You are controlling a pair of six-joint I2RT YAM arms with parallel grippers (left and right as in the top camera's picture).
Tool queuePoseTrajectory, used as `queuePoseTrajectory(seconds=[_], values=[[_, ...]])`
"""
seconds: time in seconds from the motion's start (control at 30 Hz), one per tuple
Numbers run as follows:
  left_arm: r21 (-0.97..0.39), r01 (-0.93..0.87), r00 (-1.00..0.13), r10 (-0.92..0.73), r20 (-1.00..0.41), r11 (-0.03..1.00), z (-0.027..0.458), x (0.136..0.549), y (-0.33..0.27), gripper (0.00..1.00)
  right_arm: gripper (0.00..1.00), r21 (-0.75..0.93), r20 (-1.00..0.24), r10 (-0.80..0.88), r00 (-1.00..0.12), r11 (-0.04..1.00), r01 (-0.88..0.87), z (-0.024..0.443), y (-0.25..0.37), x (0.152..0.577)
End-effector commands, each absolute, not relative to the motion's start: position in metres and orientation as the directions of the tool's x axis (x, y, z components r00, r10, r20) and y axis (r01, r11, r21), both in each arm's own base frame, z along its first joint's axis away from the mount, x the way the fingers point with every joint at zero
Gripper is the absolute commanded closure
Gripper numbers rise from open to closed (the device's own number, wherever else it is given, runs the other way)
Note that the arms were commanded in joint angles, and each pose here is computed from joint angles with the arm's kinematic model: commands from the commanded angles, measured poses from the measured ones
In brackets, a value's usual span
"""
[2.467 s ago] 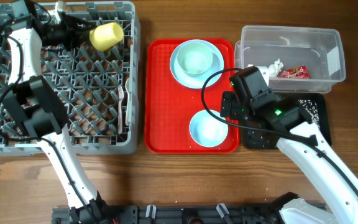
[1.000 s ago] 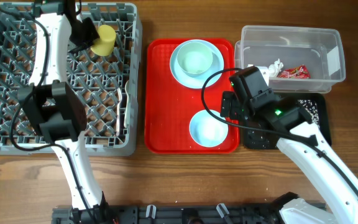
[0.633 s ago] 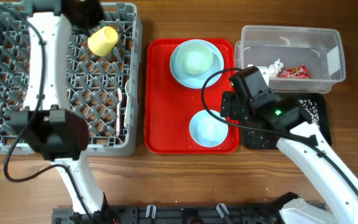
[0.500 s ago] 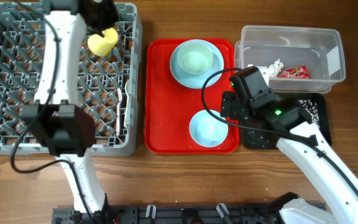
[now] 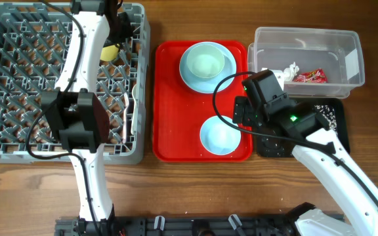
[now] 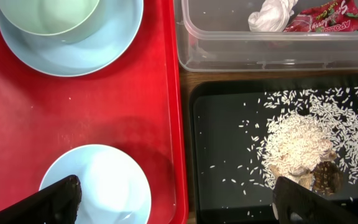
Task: Sort waste into correct bins and load items into the dishwasher rack
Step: 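Lower the cup upright into the rack and open the left gripper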
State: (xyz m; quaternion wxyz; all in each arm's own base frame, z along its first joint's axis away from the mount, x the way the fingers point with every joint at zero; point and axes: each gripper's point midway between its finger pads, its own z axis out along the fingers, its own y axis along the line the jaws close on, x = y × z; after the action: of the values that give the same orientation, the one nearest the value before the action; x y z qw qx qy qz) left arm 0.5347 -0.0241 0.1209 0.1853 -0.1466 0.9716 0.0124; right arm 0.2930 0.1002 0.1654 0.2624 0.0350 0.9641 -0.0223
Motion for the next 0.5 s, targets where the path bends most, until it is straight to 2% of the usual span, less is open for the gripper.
queuePoseTrajectory(seconds=[0.0,0.13,0.3,0.47], values=[[0.046,-0.363,-0.881,-0.327,-0.341,0.931,0.113,0.526,0.015,0.96,0.0,-0.036,-0.525,0.06,-0.849,0.995,0.093,0.17,0.097,0.297],[0.035,-0.389,-0.879,-0.359,-0.315,0.921,0.11,0.52,0.03,0.96,0.0,-0.036,-0.525,0.06,-0.849,0.995,0.093,0.17,0.097,0.297],[-0.067,-0.383,-0.88,-0.386,-0.277,0.921,0.111,0.52,0.024,0.96,0.0,-0.036,-0.525,0.06,-0.849,0.995,0.093,0.17,0.097,0.297],[-0.192,-0.335,-0.849,-0.384,-0.362,0.922,0.156,0.531,0.008,0.96,0.0,-0.036,-0.525,0.06,-0.849,0.995,0.093,0.17,0.097,0.297]])
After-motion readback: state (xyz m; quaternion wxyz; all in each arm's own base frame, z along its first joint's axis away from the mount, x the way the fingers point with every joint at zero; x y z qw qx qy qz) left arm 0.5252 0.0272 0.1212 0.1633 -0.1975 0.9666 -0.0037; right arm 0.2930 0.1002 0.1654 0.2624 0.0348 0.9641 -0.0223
